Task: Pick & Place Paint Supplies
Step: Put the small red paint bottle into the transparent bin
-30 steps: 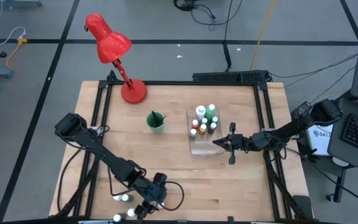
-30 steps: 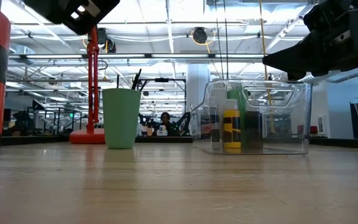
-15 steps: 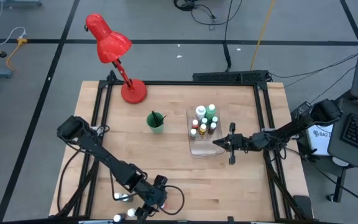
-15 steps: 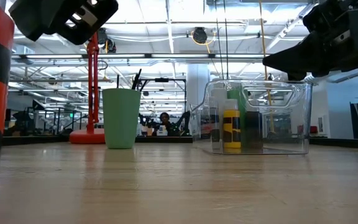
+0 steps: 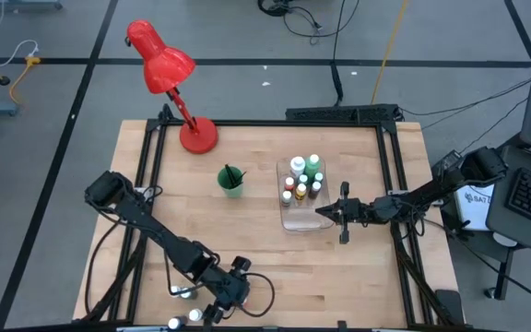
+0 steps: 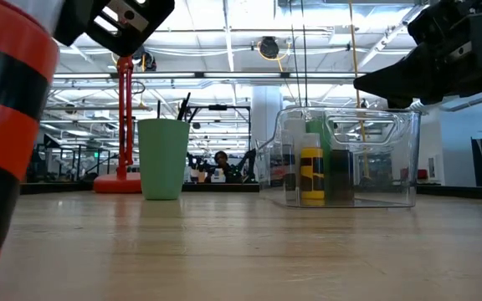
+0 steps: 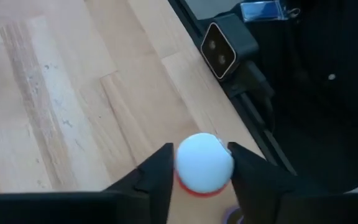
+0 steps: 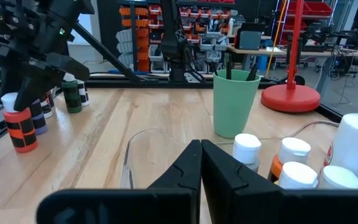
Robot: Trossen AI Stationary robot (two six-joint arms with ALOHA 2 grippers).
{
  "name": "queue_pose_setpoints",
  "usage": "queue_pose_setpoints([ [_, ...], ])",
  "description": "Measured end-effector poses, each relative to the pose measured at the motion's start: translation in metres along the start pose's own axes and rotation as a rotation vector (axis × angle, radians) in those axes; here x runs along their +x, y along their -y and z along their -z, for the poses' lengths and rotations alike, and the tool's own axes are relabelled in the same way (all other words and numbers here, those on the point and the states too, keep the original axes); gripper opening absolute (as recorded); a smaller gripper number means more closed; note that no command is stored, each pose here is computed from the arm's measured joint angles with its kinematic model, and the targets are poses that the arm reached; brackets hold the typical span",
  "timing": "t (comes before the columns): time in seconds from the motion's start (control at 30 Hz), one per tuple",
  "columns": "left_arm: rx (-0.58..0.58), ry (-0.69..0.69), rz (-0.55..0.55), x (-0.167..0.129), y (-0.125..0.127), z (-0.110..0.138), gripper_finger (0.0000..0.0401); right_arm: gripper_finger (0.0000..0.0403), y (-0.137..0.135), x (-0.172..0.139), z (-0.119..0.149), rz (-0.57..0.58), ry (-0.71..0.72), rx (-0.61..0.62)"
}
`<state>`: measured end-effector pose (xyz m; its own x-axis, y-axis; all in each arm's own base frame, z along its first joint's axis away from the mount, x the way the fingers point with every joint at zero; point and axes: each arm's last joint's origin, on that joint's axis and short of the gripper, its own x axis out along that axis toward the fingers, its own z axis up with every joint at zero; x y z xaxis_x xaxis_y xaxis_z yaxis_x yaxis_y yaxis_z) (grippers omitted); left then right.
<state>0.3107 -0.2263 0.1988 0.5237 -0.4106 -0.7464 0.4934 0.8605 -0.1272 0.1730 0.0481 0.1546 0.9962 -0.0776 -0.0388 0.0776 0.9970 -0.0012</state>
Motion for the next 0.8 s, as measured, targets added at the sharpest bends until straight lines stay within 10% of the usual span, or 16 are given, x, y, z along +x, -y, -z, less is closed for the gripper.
queue_pose_setpoints([
  [0.13, 0.014, -0.008, -0.011, 0.000, -0.001, 0.001, 0.0097, 0.0004, 0.000, 0.000, 0.000, 0.000, 0.000, -0.001],
  [0.6, 0.053, 0.094, -0.042, -0.036, -0.018, -0.017, 0.0098, 0.0004, 0.000, 0.000, 0.000, 0.000, 0.000, -0.001],
  [0.8, -0.093, 0.299, -0.274, -0.092, -0.053, -0.053, 0.0098, 0.0004, 0.000, 0.000, 0.000, 0.000, -0.001, -0.001],
])
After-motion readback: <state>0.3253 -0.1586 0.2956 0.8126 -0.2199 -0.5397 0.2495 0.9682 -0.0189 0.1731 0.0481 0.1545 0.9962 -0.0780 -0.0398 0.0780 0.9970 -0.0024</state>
